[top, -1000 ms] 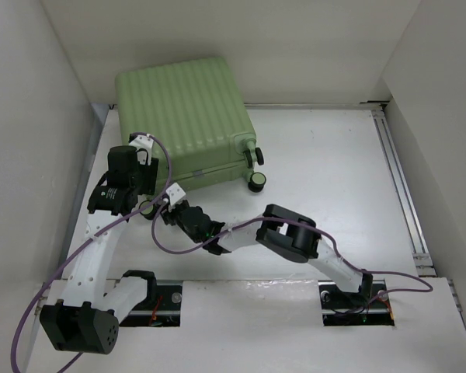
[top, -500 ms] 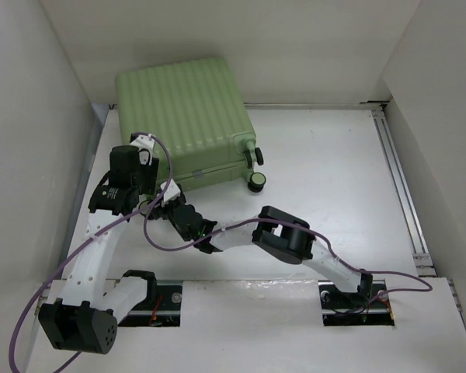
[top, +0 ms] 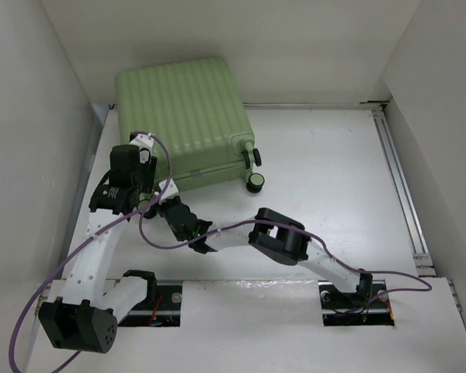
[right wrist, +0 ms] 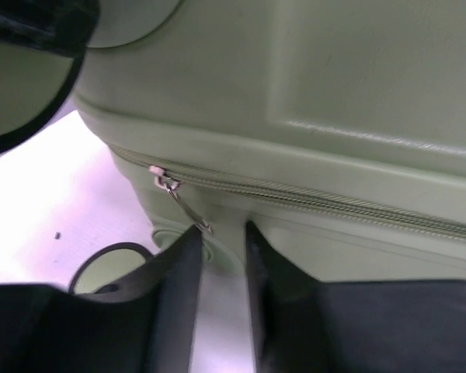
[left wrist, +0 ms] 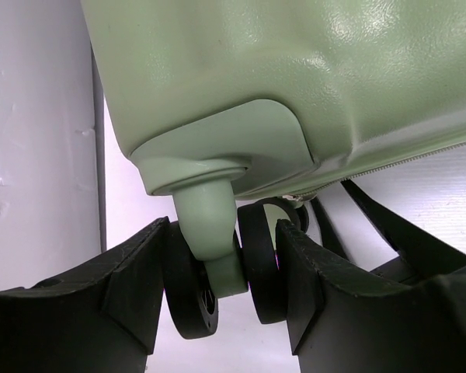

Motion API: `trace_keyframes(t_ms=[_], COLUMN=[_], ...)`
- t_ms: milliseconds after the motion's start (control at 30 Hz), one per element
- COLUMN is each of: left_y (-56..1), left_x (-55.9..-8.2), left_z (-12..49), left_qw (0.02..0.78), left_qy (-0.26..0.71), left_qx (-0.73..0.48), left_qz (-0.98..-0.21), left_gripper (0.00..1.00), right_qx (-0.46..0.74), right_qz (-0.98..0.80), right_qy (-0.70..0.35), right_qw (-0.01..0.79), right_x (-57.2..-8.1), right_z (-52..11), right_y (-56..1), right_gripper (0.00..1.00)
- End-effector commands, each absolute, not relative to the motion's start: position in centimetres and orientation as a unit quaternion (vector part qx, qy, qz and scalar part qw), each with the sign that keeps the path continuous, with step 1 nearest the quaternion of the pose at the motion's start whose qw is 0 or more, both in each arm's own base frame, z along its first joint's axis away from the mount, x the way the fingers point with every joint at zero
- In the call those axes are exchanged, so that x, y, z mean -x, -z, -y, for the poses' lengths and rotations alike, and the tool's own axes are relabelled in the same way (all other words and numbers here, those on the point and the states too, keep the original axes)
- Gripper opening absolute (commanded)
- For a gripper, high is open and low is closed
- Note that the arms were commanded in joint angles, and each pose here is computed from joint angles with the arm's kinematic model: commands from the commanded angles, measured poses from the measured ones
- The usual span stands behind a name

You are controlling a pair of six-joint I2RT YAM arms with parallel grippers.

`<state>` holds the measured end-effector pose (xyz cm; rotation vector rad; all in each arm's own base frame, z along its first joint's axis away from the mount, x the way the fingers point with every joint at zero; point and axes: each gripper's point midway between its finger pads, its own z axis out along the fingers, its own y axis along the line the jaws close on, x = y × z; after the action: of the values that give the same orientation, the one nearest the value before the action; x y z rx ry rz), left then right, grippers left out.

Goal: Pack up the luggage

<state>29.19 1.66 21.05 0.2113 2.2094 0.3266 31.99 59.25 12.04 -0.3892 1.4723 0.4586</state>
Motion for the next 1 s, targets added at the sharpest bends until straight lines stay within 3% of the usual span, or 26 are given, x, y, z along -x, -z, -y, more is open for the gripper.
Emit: trace_keyframes(t_ms=[0, 100, 133, 167, 400, 967], left_y=[-21.4, -21.0, -21.0, -21.3, -20.9, -19.7], left_x=[-29.9, -29.7, -29.7, -29.7, -29.6, -27.9], left_z=[0.4, 0.2, 0.2, 0.2, 0.2, -0.2], left_qw=[0.455, 0.451, 0.451, 0.454, 0.45, 0.413], left_qy=[-0.099, -0.103, -0.103, -0.105, -0.105, -0.114], left_qx=[-0.124, -0.123, -0.123, -0.126, -0.127, -0.152], left_qz=[-0.876, -0.878, -0.878, -0.876, -0.878, -0.891], left_gripper=[0.0, 0.0, 0.0, 0.0, 0.0, 0.0], right_qx=[0.21, 0.238, 0.247, 0.25, 0.275, 0.3], right_qz=[-0.633, -0.608, -0.599, -0.597, -0.574, -0.563], right_qy=[-0.199, -0.206, -0.214, -0.21, -0.225, -0.206], right_qw=[0.718, 0.728, 0.731, 0.733, 0.738, 0.742], right_x=[-32.3, -31.8, -31.6, -31.6, -30.9, -30.9], right_z=[-60.3, -61.0, -61.3, -61.2, -61.9, -62.2], right_y=[-14.7, -15.6, -16.0, -15.8, -16.3, -16.7], right_gripper=[0.31, 0.23, 0.28, 0.38, 0.47, 0.48])
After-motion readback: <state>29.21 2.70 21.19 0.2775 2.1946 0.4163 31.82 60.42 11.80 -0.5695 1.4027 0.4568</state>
